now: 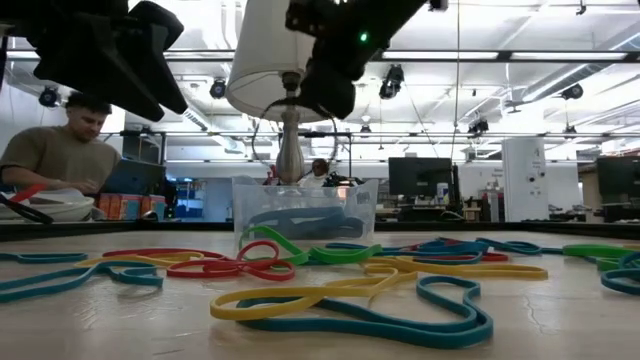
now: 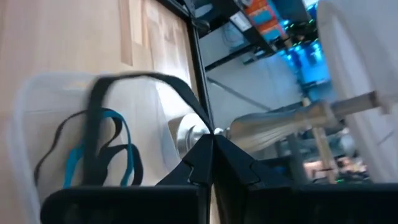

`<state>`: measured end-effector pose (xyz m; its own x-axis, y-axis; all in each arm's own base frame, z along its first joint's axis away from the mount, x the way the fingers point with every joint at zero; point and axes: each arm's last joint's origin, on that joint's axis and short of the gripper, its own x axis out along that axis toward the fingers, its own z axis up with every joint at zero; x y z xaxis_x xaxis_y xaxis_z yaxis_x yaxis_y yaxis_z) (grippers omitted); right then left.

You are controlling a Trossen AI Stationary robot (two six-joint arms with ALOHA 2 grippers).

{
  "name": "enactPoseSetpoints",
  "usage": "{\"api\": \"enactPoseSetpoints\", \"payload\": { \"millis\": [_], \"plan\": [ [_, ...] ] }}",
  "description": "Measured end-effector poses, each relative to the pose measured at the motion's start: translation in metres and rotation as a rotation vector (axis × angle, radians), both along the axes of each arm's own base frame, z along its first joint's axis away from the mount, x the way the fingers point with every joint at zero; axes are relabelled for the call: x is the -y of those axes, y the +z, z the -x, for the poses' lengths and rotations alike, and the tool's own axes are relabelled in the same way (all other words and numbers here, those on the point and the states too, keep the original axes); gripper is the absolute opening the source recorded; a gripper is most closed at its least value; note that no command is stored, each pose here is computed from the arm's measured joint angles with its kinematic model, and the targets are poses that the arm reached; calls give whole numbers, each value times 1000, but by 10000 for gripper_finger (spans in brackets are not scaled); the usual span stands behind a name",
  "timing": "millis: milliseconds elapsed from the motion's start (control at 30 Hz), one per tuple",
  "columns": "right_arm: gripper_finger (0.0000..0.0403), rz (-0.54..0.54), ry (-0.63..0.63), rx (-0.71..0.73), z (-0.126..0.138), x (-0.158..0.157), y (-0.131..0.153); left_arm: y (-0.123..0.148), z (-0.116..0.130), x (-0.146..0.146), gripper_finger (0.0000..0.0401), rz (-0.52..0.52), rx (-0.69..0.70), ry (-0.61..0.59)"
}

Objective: Pick and place rubber bands into bin
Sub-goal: Put the black rubber band into the transparent container

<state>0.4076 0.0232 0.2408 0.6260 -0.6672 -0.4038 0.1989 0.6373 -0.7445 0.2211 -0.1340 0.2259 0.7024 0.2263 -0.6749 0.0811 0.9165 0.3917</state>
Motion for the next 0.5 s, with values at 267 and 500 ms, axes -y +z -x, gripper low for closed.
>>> {"api": "enactPoseSetpoints", "payload": {
  "millis": [267,500],
  "plan": [
    [8,-179,-2,8,-1,48,-16,0,0,0,151,4,-2,6],
    [8,-334,5,18,4,73,-27,0,0,0,151,4,-2,6]
  ]
}}
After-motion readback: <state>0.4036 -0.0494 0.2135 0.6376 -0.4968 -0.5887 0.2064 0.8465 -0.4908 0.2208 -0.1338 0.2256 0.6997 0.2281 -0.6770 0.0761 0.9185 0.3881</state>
